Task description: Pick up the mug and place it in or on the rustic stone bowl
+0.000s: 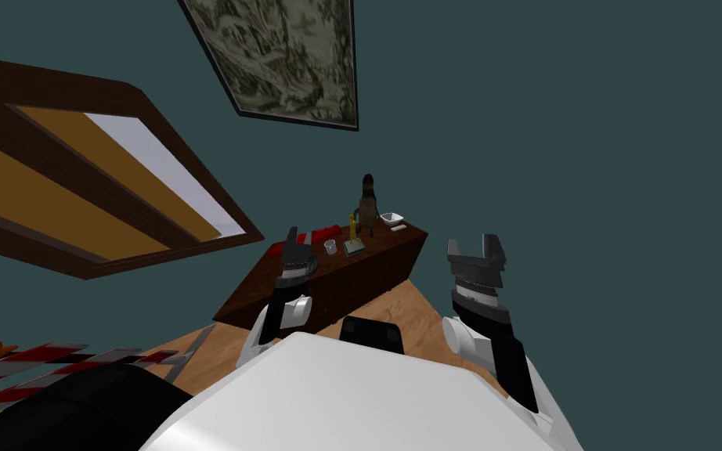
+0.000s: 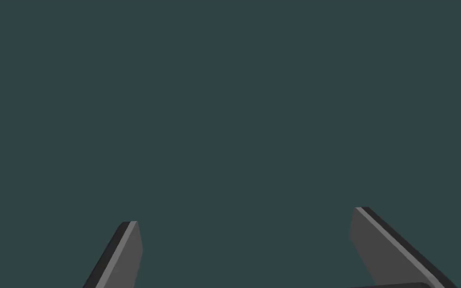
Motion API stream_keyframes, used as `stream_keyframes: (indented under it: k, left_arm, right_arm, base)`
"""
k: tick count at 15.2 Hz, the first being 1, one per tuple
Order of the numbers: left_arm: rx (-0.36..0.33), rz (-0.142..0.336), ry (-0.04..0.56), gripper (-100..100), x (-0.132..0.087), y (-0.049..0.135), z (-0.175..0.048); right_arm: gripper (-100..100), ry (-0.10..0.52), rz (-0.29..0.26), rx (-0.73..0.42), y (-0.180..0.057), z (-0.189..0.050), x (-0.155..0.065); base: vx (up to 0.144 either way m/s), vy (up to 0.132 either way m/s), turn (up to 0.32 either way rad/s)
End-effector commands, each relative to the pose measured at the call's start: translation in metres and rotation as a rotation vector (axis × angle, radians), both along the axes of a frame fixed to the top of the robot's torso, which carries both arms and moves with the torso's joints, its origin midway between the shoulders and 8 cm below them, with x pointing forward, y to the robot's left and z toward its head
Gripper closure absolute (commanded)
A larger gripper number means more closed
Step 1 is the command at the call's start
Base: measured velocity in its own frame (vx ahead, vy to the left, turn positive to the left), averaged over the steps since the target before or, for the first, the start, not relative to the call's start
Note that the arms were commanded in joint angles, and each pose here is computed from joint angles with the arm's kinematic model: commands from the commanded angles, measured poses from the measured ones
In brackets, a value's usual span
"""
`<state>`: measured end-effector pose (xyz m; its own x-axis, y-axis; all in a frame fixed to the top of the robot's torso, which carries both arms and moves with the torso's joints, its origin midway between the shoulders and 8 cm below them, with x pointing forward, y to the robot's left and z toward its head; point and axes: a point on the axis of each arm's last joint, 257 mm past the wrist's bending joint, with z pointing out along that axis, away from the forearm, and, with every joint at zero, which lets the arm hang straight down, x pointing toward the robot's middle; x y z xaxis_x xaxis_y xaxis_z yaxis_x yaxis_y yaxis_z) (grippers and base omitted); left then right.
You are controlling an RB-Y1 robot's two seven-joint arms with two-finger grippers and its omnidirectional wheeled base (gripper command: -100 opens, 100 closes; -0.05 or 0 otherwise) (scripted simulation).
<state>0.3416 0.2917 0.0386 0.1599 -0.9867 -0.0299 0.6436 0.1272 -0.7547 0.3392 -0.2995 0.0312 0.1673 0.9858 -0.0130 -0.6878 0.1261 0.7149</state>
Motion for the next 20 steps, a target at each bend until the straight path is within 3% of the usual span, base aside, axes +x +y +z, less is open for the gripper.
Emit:
stream_keyframes:
  k: [1, 6, 9, 12, 16, 20]
  left_arm:
    - [0.026, -0.022, 0.013, -100, 0.003, -0.004, -0.002]
    - [0.061, -0.073, 0.054, -100, 0.015, -0.011, -0.011]
    - [0.062, -0.121, 0.111, -100, 0.031, -0.012, -0.025]
    - [0.046, -0.15, 0.156, -100, 0.045, -0.011, -0.037]
    - [-0.021, -0.2, 0.261, -100, 0.075, -0.006, -0.067]
    - [-0.068, -0.222, 0.319, -100, 0.091, -0.002, -0.083]
  right_arm:
    - [0, 0.0, 0.0, 0.0, 0.0, 0.0, 0.0]
    - [0, 0.0, 0.0, 0.0, 0.0, 0.0, 0.0]
    - [0, 0.0, 0.0, 0.0, 0.0, 0.0, 0.0]
    - [0, 0.0, 0.0, 0.0, 0.0, 0.0, 0.0]
    - [0, 0.0, 0.0, 0.0, 0.0, 0.0, 0.0]
    - [0, 0.0, 0.0, 0.0, 0.0, 0.0, 0.0]
  base:
    - [0.0, 0.0, 0.0]
    - [-0.005, 0.014, -0.017]
    - [-0.011, 0.023, -0.029]
    - [-0.017, 0.045, -0.043]
    - [-0.019, 0.038, -0.054]
    - [-0.02, 0.038, -0.046]
